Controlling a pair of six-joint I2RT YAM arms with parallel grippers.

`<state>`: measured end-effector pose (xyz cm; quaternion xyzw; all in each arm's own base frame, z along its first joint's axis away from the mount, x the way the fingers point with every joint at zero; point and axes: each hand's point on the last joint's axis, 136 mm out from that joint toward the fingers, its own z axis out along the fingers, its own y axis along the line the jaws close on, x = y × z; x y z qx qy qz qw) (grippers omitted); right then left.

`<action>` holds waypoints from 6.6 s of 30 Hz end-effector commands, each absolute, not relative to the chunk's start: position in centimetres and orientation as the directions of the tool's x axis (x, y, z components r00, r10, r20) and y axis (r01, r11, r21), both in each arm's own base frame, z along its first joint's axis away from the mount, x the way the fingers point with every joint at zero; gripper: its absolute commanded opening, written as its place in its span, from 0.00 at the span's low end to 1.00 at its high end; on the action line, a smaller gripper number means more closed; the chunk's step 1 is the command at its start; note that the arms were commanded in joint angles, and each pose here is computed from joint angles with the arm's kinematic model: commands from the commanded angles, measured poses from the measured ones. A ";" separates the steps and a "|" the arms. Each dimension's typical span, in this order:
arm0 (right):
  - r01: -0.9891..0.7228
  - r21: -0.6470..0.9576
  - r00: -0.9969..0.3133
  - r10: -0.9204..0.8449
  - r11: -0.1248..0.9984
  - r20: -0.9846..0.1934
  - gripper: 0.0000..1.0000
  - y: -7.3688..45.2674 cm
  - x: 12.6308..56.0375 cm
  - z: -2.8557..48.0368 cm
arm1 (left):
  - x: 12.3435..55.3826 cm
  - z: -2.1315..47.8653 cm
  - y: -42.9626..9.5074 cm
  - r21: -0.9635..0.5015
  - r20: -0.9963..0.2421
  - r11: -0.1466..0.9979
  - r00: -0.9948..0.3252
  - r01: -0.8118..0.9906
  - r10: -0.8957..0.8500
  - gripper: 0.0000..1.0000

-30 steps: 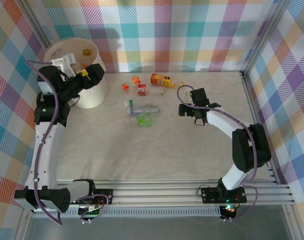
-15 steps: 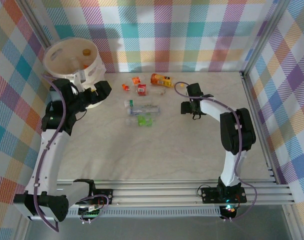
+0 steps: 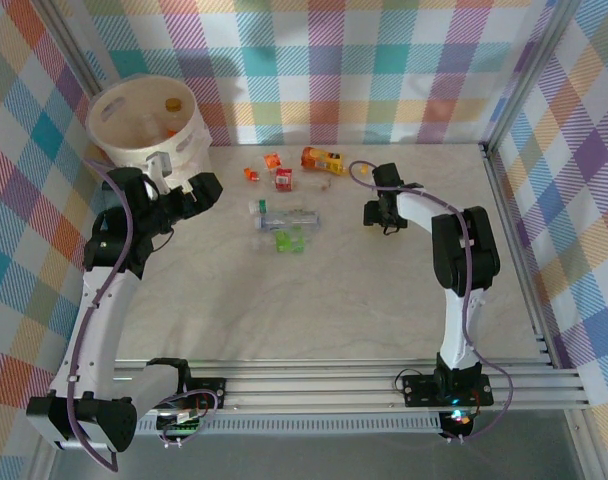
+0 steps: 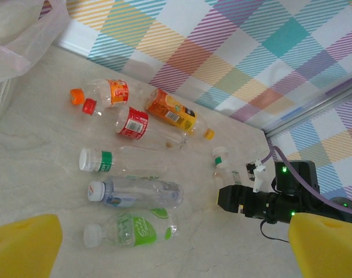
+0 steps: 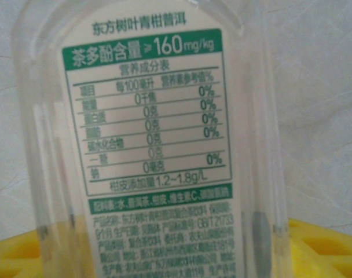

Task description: Put the plastic bottles in the bin

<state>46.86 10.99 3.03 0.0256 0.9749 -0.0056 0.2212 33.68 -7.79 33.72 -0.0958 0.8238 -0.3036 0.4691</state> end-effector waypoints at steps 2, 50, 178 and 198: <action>0.055 0.020 -0.890 0.058 0.998 -0.452 0.66 11.1 47.0 3.5 | 33.3 33.5 -8.3 -0.588 -0.714 0.796 -0.554 0.144 -0.428 1.00; -0.669 0.361 -0.545 -0.099 0.650 -0.833 0.38 28.9 31.6 19.5 | 35.6 28.0 -25.4 -0.710 -0.593 0.625 -0.754 0.326 -0.281 1.00; -0.683 0.189 -0.364 -0.105 0.705 -0.926 1.00 27.7 30.2 24.2 | 53.3 41.2 12.3 -0.086 -0.964 0.887 -0.188 -0.455 -0.190 0.54; -0.666 0.203 -0.398 -0.111 0.718 -0.911 1.00 27.7 30.6 23.3 | 54.5 31.0 17.8 -0.069 -0.852 0.727 -0.339 -0.683 -0.400 0.71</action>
